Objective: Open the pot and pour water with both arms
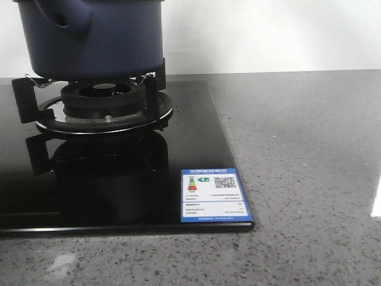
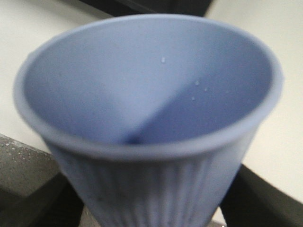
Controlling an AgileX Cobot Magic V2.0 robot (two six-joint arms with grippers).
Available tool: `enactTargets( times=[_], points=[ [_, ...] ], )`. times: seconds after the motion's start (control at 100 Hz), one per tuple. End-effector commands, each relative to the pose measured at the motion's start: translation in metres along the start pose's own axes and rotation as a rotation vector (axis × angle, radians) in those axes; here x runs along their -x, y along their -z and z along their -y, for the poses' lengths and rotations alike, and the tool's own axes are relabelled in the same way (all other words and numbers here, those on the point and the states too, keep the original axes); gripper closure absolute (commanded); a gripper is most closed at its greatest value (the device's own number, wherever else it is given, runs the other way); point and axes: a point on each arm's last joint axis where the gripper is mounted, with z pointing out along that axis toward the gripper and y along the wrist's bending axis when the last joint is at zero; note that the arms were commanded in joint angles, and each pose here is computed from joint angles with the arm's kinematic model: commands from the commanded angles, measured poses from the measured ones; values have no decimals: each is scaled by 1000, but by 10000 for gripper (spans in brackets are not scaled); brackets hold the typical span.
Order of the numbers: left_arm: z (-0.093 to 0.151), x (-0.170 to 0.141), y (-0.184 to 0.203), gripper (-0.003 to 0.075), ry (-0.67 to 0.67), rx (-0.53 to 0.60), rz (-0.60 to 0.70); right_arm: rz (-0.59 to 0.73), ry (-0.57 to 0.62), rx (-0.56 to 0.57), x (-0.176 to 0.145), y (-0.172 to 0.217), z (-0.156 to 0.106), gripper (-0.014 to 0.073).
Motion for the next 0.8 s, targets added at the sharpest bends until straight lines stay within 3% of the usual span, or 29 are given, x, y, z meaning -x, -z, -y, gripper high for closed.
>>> enactTargets(
  times=[0.0,0.41,0.63,0.79],
  points=[
    [-5,32,10,380,1,47,172,97,-42,6,3,27,27,275],
    [-5,32,10,380,1,47,172,66,-146,41,-102,74,82,275],
    [-5,32,10,380,1,47,172,-7,-223,119,-160,76,81,275],
    [-5,32,10,380,1,47,172,2,-236,170,-181,63,74,275]
  ],
)
